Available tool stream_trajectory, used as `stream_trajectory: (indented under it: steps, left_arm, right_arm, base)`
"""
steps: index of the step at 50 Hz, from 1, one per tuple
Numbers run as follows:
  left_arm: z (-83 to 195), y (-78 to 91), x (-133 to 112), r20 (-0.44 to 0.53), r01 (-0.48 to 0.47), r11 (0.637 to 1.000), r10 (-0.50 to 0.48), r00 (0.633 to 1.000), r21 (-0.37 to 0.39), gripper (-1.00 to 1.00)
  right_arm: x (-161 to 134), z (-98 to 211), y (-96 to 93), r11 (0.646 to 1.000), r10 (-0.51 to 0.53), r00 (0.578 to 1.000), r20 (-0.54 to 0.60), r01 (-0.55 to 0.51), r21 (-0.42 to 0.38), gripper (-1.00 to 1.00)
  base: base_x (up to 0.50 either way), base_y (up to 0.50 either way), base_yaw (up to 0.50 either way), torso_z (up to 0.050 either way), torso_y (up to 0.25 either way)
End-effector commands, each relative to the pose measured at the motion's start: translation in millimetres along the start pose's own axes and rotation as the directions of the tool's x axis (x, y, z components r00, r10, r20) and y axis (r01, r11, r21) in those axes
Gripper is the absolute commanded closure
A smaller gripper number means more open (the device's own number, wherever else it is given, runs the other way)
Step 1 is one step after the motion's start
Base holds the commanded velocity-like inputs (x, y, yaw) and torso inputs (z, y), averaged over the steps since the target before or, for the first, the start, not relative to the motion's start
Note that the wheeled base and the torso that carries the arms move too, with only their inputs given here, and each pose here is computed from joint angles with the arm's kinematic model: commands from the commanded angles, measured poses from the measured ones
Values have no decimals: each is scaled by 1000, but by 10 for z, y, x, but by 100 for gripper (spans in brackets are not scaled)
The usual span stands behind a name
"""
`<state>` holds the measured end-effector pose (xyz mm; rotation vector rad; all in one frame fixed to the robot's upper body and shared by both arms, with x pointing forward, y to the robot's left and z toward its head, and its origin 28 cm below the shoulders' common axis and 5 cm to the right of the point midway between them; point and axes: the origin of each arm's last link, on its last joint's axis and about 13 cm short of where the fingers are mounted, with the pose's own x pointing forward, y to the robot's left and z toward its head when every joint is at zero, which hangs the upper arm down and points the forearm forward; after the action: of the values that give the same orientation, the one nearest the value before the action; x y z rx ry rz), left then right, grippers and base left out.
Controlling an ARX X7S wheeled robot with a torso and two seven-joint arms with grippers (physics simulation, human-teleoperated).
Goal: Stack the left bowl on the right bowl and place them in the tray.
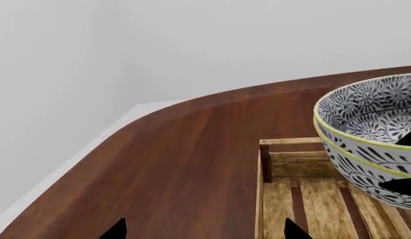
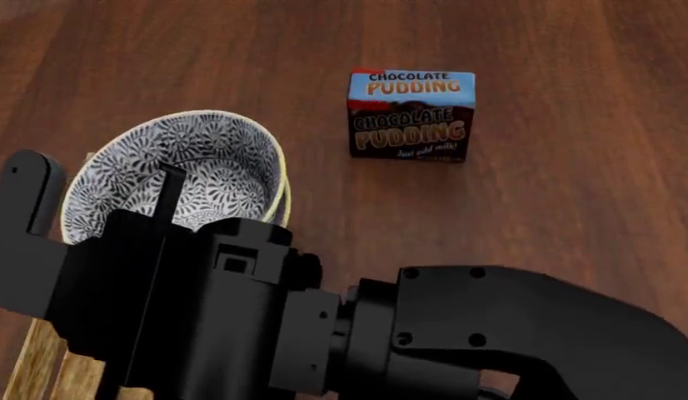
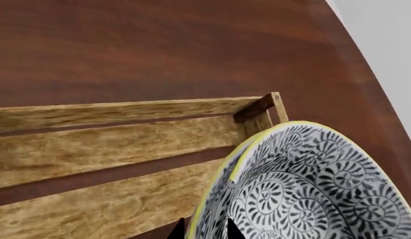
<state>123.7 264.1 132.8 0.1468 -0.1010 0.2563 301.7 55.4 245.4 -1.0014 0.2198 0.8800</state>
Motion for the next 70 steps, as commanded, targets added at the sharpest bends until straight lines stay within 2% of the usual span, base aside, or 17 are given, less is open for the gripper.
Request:
stream_trajectory:
  steps: [1, 32, 70]
  left_arm:
    - [-8, 19, -32, -4, -9, 1000, 9, 1000, 4, -100]
    - [40, 31, -38, 9, -15, 1000, 15, 1000, 8, -100]
    - [44, 70, -89, 8, -26, 1000, 25, 1000, 15, -100]
  right_arm:
    - [89, 72, -6, 996, 60, 998, 35, -57, -74, 100]
    - [187, 14, 221, 990, 120, 988, 96, -111, -90, 100]
    - [358, -154, 491, 981, 192, 974, 124, -187, -45, 100]
  base:
    - [0, 0, 0, 0, 0]
    - [0, 0, 0, 0, 1]
    - [0, 0, 0, 0, 1]
